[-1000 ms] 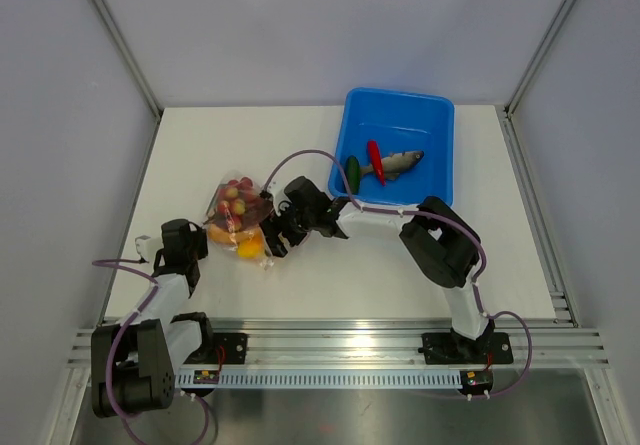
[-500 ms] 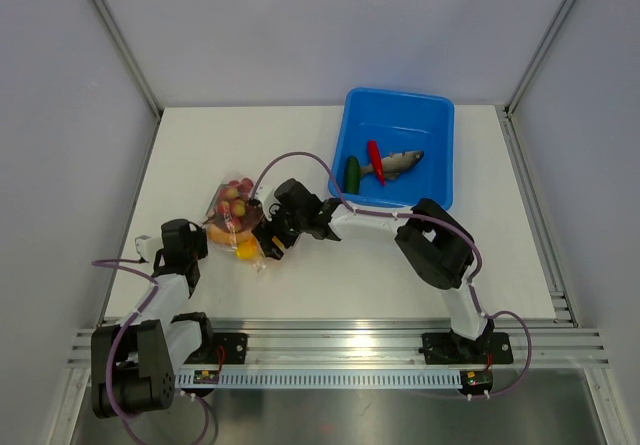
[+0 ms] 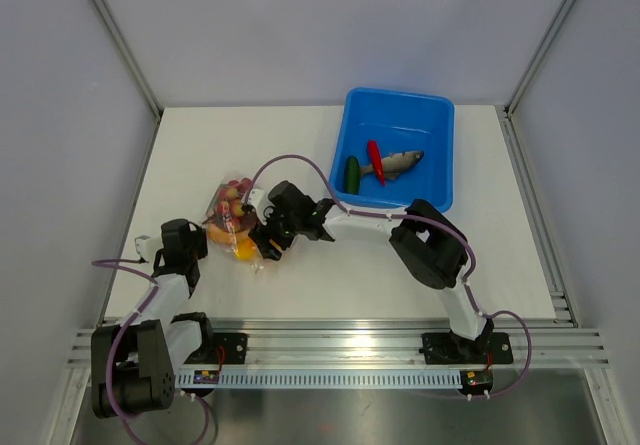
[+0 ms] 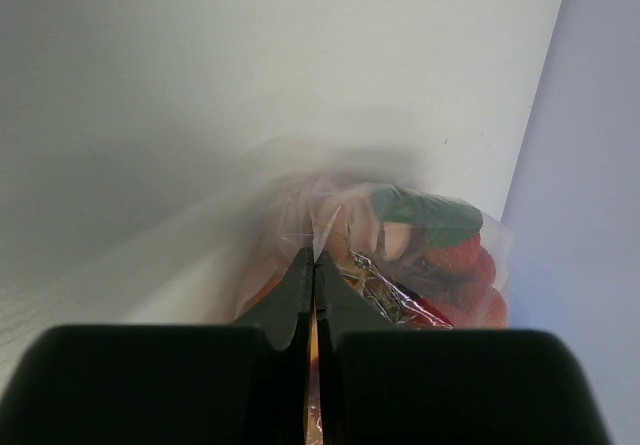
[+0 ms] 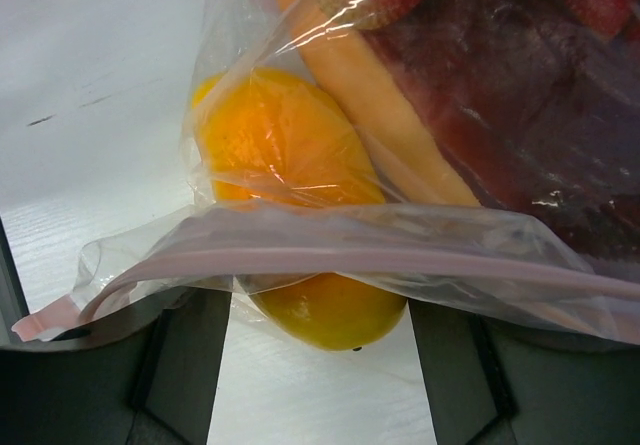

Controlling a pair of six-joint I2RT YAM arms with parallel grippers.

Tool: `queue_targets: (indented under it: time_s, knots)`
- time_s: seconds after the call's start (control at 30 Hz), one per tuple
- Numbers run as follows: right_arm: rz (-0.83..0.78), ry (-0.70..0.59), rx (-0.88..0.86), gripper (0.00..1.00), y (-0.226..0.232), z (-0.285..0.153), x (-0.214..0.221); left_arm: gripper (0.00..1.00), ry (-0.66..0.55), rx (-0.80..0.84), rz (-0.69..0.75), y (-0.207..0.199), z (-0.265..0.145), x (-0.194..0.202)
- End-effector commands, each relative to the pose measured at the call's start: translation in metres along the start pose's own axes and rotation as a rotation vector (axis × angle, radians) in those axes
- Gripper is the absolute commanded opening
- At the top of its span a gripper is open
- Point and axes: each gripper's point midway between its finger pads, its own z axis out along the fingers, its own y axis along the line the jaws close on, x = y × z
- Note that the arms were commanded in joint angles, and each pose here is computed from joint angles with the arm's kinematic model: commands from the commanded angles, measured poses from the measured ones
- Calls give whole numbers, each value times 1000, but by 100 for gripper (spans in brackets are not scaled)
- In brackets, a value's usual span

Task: Open the zip-top bag and remove the fake food
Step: Pick up the fake vegetable at the center of the board.

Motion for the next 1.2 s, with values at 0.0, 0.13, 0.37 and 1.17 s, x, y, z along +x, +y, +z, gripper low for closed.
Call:
queue_targets:
  time_s: [0.0, 0.13, 0.37, 1.17]
  knots:
    - [-48, 9, 7, 57, 4, 2, -5, 0, 30, 41, -2, -15, -3, 5]
    - [-61, 20, -8, 46, 10, 1, -4, 0, 32, 43, -4, -16, -3, 5]
    - [-66, 45, 65, 41, 1, -8, -5, 0, 32, 43, -2, -16, -3, 5]
    - [-24, 77, 408, 37, -41, -77, -35, 0, -4, 32, 10, -15, -3, -1]
